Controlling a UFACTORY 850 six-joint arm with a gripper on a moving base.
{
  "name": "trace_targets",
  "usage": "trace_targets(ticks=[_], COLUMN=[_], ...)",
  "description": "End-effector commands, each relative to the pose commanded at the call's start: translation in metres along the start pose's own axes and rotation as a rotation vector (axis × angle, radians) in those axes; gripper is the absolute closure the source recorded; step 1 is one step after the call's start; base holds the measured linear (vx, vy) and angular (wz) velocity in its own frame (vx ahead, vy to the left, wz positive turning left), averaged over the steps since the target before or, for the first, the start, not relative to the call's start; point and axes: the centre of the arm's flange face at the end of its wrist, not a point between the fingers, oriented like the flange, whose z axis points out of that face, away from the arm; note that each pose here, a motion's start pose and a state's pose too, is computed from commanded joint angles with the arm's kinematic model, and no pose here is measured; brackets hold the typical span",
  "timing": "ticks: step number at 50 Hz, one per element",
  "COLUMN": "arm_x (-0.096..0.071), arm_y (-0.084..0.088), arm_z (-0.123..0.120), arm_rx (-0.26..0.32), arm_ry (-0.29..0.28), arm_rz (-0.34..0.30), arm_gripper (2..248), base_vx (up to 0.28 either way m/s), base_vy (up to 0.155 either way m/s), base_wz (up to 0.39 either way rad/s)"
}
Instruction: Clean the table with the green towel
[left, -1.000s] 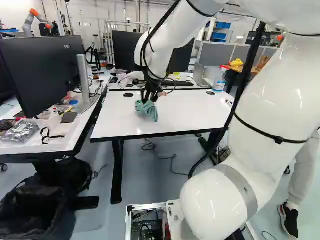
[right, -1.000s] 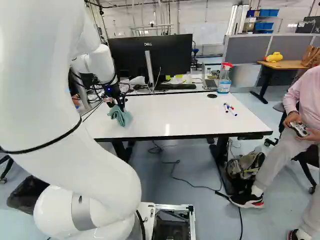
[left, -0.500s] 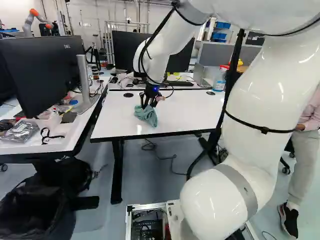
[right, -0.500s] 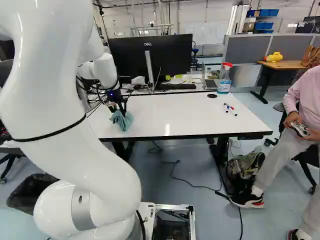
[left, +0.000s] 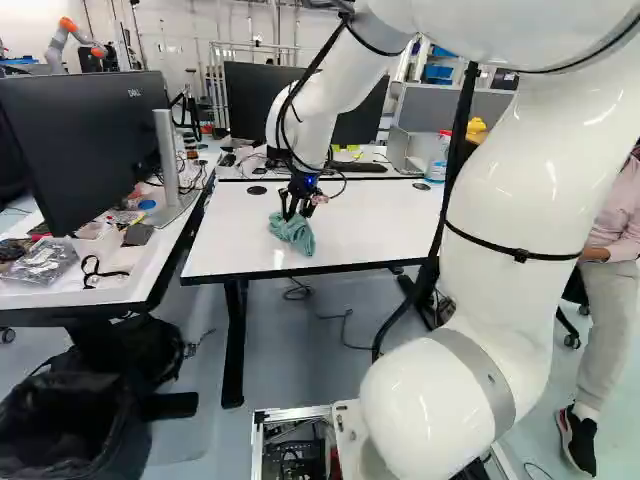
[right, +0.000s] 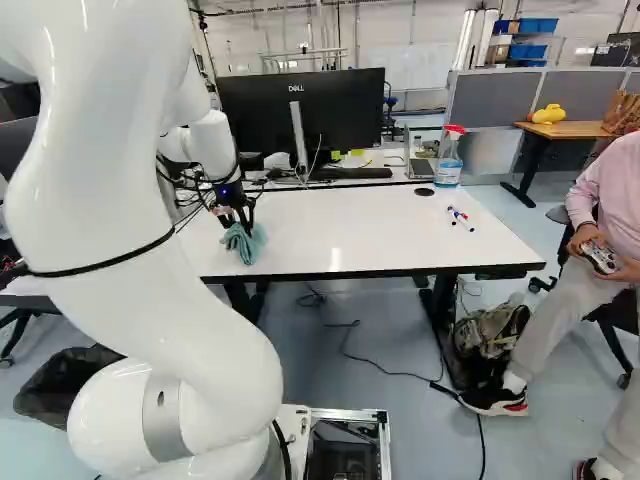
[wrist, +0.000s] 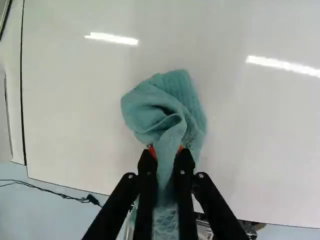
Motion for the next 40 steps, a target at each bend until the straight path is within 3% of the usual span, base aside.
trace_targets(ticks=[21, 40], arm_x=[-0.003, -0.002], arm_y=[0.002, 0.036], arm_z=[0.000, -0.003], arm_rx=[-0.001, -0.013], arm_ry=[-0.033, -0.027], arm_rz=[0.004, 0.073], arm_gripper=[203, 203], base_vx=[0.000, 0.000], base_vy=[0.000, 0.000], base_wz=[0.000, 0.000])
